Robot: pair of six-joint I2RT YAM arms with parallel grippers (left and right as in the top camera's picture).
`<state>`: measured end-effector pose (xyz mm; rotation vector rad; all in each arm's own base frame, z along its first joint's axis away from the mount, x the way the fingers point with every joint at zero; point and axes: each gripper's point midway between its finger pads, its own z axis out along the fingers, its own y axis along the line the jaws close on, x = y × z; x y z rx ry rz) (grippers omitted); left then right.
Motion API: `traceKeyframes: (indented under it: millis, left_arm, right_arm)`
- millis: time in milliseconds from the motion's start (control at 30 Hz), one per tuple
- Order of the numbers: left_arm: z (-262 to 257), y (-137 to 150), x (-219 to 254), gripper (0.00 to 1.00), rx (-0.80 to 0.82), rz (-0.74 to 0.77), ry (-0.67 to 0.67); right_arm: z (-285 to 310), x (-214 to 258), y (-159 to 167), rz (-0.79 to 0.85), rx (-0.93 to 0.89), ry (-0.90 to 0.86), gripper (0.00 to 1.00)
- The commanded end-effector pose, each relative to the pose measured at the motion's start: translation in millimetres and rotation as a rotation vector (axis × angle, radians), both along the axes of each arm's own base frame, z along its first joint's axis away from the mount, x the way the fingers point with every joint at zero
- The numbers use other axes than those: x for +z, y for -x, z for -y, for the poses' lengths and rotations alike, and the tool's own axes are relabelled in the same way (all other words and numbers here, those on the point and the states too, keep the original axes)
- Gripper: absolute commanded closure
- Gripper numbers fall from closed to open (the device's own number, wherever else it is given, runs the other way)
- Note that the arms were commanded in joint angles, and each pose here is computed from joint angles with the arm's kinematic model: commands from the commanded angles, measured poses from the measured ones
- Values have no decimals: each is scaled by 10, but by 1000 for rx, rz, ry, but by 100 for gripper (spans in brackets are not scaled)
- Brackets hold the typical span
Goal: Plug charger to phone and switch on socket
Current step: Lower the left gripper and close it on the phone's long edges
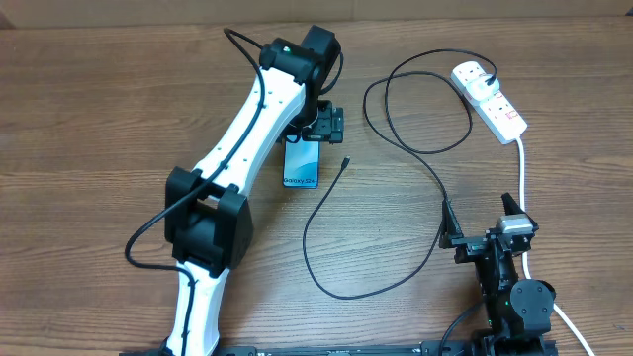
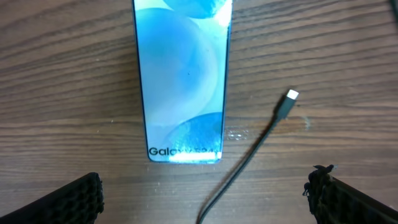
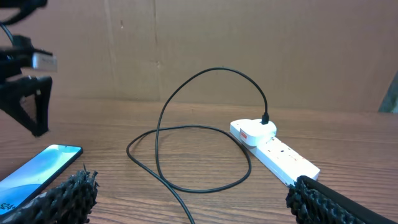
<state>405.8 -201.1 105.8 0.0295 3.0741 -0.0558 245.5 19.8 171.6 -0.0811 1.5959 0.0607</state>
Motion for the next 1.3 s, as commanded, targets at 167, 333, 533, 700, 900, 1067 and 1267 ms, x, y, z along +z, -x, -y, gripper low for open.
traceKeyframes:
  millis: [167,333,533,700,900,1067,1267]
  left_arm:
    - [-88,-154,-383,0,44,-45,-12]
    - [-114,-173,-445,0,52,-51,-15]
    - [-166,-247,-445,0,100,-15,-44]
    - [-126,-287,-456,0,101,0,-27]
    - [-126,-293,-459,0,100,4,-30]
    - [-135,-272,-511,0,99,-5,-34]
    - [-148,-257,-538,0,96,-10,-41]
  right_arm:
    - [27,-18,-4,3,-14,4,0]
    - [27,-19,-4,3,-14,4,0]
    - [27,-18,-4,3,-14,4,0]
    - [27,-18,-4,3,-14,5,0]
    - [27,-18,-4,3,-14,4,0]
    - [27,-18,-4,3,-14,4,0]
    - [27,-18,-4,3,-14,4,0]
